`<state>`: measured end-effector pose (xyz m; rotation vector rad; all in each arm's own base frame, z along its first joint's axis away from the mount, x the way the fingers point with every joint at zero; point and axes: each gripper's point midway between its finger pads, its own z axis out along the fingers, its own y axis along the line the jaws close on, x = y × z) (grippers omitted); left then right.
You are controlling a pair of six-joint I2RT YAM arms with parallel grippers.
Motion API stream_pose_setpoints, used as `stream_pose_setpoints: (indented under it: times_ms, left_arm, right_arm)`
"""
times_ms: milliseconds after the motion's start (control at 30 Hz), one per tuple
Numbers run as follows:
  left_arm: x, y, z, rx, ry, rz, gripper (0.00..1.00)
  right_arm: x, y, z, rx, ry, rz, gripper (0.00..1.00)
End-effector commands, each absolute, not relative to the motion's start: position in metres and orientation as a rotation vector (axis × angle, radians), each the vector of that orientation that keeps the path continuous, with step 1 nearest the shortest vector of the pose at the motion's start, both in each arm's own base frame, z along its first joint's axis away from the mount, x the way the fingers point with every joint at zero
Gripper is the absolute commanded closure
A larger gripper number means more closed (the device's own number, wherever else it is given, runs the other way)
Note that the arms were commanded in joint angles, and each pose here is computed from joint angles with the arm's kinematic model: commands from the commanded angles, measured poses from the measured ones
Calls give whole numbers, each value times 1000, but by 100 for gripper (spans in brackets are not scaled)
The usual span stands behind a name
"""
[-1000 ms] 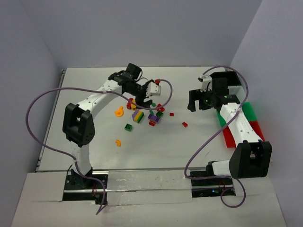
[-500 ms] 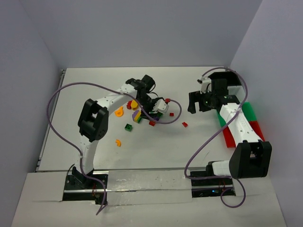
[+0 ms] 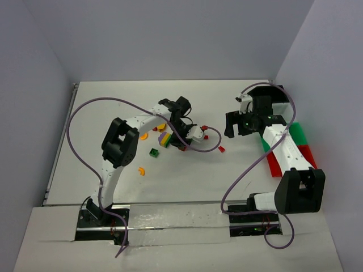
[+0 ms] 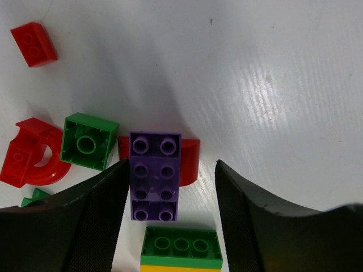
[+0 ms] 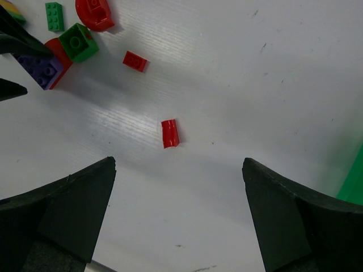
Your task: Sort the legos into containers by color
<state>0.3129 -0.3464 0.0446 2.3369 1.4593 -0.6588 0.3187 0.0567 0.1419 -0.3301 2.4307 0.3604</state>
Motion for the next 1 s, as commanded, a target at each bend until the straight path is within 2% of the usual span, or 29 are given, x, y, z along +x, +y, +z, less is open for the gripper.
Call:
stream_pose_setpoints:
  times_ms: [0,167,400,433,467,567,633,700,767,800,867,967]
  left_arm:
    - [320,-350,42,2341,1466,-628,36]
    - [320,-348,38,2345,1486,-616,48]
    - [321,-355,64,2256,1493,-638,82]
    - [324,-358,79,2192,1509,-652,93]
    - [327,-360,92,2126,1531,-667,99]
    - [343,-361,163,1721,1678,-810,100]
    - [350,-361,208,1490,1678,-924,100]
    - [359,-343,247,1154,1790,-1118,100]
    - [350,-313,278,787,1899,-1421,100]
    - [351,-310,280,753,1905,-1441,100]
    - [350,-282,295,463,1948,-1630,100]
    - [349,-267,290,195,2085,-1732,100]
  right_arm:
    - [317,56,145,-343,2408,365,0]
    - [317,57,145,-344,2407,368,0]
    - [325,61,156,-324,2374,391,0]
    - [328,62,162,-320,2356,401,0]
    - [328,64,164,-313,2349,410,0]
    - [336,73,187,-294,2287,469,0]
    - [341,77,203,-274,2242,499,0]
    - [347,83,224,-293,2170,524,0]
    - [349,91,241,-346,2107,528,0]
    - [350,93,249,-361,2081,522,0]
    - [349,107,267,-473,2000,506,0]
    - [346,127,284,-614,1922,412,0]
